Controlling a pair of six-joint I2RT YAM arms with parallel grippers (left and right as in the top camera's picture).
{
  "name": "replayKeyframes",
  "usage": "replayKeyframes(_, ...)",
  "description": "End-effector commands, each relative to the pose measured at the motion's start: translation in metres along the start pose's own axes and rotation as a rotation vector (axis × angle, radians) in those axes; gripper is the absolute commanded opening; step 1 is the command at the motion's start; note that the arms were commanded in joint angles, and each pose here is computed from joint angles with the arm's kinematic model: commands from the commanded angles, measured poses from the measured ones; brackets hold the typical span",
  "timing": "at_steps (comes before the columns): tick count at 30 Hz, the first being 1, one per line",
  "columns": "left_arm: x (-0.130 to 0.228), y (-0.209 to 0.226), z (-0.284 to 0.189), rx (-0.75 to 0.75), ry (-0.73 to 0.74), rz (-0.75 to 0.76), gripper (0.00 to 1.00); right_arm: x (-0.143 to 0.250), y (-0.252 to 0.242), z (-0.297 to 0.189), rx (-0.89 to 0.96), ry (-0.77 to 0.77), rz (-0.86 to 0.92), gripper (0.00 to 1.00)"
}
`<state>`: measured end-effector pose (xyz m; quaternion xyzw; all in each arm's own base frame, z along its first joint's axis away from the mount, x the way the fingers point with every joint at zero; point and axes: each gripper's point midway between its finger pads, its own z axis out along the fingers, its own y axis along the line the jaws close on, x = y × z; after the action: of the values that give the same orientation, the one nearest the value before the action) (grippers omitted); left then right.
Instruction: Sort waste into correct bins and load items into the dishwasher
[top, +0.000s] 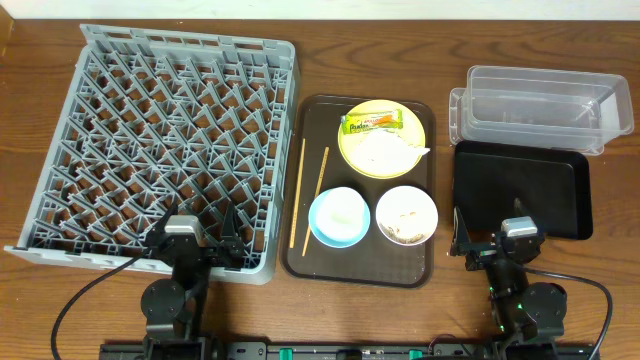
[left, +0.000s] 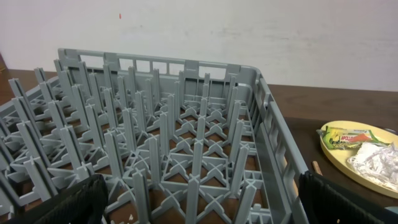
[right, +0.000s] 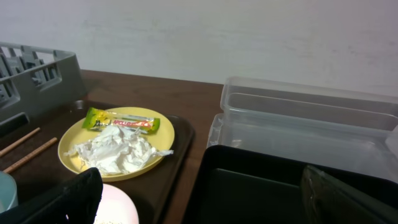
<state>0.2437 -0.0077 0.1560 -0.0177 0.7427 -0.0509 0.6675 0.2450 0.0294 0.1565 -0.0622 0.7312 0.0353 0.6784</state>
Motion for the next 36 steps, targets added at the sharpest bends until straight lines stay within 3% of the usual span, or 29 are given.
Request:
replayKeyframes(1, 0.018, 0.004, 0.002, -0.013, 0.049, -0.005, 0.99, 0.001, -0.001, 0.0, 0.001, 0.004, -0.001, 0.99)
replayKeyframes(25, 0.018, 0.003, 0.002, -0.009, 0.048, -0.005, 0.99, 0.001, 0.002, 0.0, -0.016, 0.002, 0.0, 0.99)
replayKeyframes(29, 0.018, 0.003, 0.002, -0.009, 0.046, -0.041, 0.99, -0.001, 0.003, 0.0, -0.023, -0.003, 0.113, 0.99)
replayKeyframes(31, 0.021, 0.003, 0.001, -0.016, 0.076, -0.129, 0.99, -0.002, 0.004, -0.001, -0.026, 0.0, 0.156, 0.99)
replayKeyframes(36, 0.012, 0.002, -0.008, -0.041, 0.207, -0.142, 0.99, -0.018, 0.004, -0.004, -0.024, 0.047, 0.167, 0.99)
